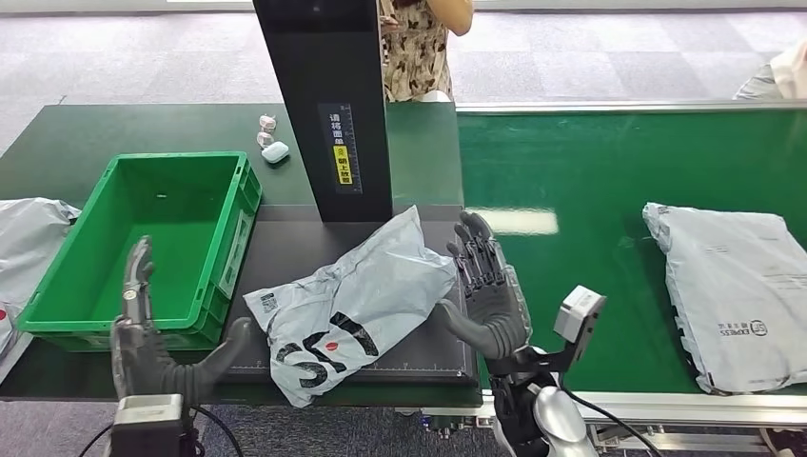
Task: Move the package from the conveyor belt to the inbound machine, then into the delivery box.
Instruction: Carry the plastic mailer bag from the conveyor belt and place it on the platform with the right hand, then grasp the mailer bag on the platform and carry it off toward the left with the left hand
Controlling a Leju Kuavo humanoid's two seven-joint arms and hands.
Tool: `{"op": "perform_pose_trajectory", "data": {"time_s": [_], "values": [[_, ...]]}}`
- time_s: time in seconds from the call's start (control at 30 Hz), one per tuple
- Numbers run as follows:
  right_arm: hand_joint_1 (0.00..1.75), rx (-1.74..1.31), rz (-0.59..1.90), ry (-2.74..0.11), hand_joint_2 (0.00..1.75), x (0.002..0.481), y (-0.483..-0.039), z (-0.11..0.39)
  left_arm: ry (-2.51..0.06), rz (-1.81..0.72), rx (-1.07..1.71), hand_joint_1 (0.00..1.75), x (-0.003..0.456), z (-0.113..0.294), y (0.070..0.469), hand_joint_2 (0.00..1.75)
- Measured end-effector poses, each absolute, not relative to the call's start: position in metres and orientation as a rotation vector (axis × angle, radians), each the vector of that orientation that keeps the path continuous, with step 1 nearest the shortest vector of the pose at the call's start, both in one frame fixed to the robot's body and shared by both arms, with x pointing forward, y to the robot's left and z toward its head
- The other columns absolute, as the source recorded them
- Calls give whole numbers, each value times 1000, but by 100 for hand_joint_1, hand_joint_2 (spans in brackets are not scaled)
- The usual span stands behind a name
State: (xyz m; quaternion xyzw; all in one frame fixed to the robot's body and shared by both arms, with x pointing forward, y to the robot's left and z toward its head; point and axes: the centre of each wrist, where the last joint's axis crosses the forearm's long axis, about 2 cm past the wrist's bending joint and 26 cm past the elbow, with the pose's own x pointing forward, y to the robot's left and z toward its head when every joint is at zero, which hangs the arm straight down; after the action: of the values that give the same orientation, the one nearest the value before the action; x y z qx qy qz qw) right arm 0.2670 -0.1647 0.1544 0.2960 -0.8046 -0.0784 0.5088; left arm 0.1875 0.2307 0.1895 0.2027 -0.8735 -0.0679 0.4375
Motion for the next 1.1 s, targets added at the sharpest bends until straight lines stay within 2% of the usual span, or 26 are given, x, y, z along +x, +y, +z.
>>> {"op": "perform_pose_trajectory", "data": {"time_s": [0.23,0.43,0.8,1.1], "values": [[0,691,-266,-1960,175,249,-184,155,-1971,-606,365,0,206,185,207,175],[0,680,-281,-1973,175,248,-192,159,-1786,-918,341,0,230,166,192,175],[0,733,-306,-1957,175,250,-192,159,-1480,-1259,166,0,304,116,215,175],[0,711,-326,-1970,175,252,-192,164,-1410,-1363,194,0,342,114,223,175]]}}
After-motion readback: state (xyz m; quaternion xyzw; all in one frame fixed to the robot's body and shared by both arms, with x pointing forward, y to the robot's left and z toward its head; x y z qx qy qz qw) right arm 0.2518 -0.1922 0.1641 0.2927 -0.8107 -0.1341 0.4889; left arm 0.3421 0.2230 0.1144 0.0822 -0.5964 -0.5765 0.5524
